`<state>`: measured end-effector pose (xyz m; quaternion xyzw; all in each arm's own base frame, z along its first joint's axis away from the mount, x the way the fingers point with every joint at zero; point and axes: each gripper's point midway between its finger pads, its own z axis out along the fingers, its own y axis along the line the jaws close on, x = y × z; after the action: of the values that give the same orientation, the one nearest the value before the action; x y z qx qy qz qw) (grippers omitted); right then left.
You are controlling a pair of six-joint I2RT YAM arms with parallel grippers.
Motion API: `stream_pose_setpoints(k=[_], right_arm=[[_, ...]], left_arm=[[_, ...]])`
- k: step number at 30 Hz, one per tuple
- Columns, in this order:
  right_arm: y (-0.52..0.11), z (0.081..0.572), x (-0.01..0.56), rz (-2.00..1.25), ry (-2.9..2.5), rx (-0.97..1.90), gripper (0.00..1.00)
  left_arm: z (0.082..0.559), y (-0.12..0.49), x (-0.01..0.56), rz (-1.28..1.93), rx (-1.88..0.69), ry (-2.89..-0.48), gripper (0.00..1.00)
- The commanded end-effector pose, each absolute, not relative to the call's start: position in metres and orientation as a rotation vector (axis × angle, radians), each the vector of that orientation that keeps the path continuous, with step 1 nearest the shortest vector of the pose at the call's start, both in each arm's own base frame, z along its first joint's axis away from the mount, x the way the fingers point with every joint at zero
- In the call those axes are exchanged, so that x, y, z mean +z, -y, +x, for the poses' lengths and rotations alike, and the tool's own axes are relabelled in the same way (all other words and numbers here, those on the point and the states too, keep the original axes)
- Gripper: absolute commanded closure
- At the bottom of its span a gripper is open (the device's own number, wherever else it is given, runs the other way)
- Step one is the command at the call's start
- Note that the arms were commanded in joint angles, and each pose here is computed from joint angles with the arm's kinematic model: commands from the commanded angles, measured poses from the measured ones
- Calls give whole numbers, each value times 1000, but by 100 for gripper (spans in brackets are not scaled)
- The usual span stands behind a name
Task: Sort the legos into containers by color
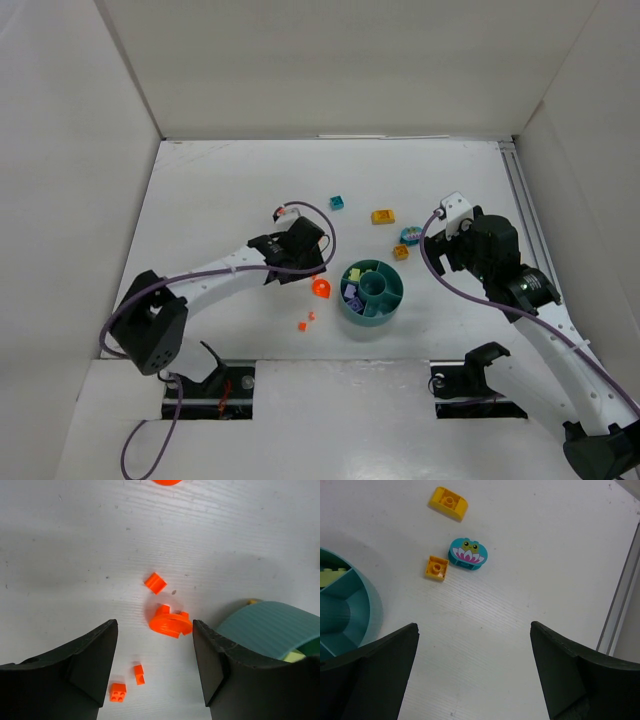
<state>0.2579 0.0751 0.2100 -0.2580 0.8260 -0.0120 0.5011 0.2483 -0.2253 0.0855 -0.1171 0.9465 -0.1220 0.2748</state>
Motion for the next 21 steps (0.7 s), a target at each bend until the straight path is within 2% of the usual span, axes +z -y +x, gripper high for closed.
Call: stream_pose_setpoints(k=[1,5,10,16,21], right_arm=[[-78,262,221,-595,-1951,-8,3],[-77,261,223,-592,-1943,-7,3],[-77,260,226,-589,-1934,-7,3],[-77,260,226,-589,-1934,-7,3],[-77,260,226,-589,-1934,-7,3]], left_arm=[[249,224,68,-364,-256,-2572,42],[255,236,60,-297,-259,-2583,44],[250,235,42,-52,-259,-2571,45],[249,254,58,128,-437,-2486,45],[239,251,42,257,-435,-2503,44]])
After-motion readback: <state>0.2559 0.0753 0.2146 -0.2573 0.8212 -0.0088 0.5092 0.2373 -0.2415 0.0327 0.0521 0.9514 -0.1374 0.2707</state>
